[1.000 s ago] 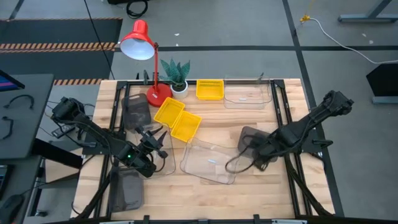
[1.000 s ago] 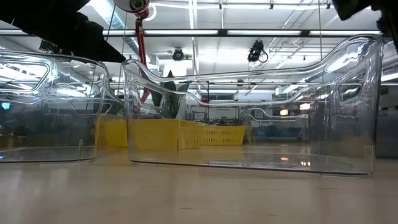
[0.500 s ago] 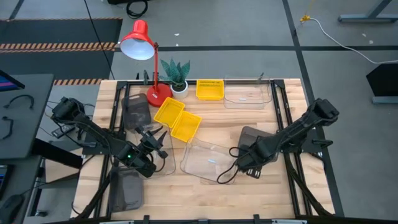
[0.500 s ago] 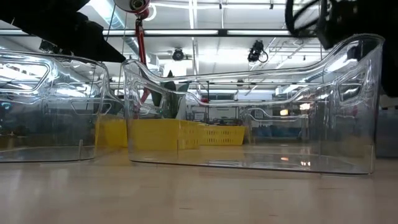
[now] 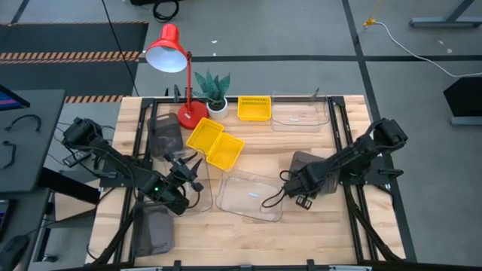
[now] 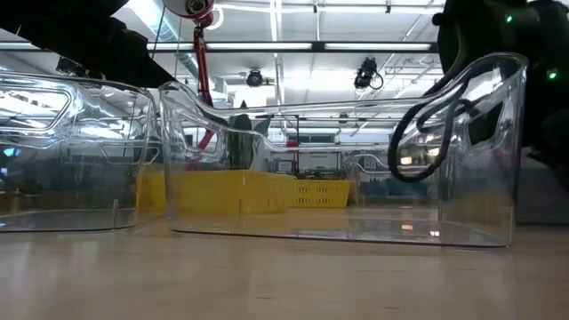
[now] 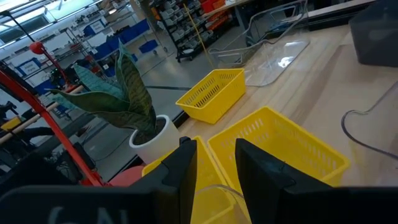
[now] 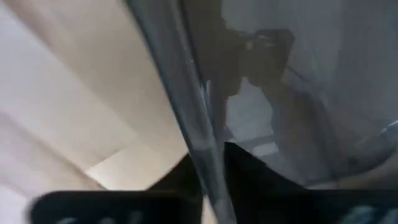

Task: Stack baskets by color
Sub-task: Adjust the bottom right black transparent bin on the table

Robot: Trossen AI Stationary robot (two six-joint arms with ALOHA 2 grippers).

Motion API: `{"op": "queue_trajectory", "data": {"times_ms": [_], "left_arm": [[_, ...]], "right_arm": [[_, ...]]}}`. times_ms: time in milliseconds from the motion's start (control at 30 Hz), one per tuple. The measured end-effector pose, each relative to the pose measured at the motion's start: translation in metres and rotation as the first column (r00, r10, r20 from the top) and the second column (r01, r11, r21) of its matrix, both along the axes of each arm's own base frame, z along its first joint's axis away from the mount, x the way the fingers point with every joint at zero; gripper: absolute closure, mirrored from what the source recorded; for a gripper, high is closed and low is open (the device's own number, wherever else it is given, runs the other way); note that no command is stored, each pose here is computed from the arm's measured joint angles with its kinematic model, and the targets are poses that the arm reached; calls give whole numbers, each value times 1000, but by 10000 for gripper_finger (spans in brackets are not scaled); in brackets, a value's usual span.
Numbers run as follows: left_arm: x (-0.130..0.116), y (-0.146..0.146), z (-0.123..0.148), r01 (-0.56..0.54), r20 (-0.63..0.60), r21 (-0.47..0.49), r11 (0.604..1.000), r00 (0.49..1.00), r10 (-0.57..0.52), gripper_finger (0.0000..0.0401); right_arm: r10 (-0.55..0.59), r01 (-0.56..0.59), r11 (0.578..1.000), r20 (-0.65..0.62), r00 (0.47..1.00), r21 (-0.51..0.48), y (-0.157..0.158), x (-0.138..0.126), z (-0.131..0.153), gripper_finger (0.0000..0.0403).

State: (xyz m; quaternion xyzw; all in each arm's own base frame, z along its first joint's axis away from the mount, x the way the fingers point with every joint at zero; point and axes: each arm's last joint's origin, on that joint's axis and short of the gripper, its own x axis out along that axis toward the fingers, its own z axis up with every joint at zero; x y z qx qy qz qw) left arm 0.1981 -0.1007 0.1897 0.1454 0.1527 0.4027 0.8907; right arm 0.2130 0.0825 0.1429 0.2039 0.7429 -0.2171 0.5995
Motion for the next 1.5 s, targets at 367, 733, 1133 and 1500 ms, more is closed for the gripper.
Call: {"op": "queue_trajectory", "data": {"times_ms": [367, 733, 1133, 1500], "left_arm": [[0, 0, 0, 0, 1, -1, 1000, 1000, 0, 284], [0, 0, 0, 0, 5, -4, 1000, 1000, 0, 284], [0, -1, 0, 10, 1, -23, 1000, 1000, -10, 284], [1, -1, 0, 9, 8, -27, 1000, 1000, -9, 284]], "right_arm": [[-376, 378, 923, 44, 926, -65, -23, 10, 6, 396], [-681, 686, 723, 80, 728, -85, -52, 6, 3, 399], [-794, 803, 595, 145, 590, -11, -69, -22, 26, 380], [-717, 760, 650, 317, 621, -21, -65, -35, 46, 312]]}}
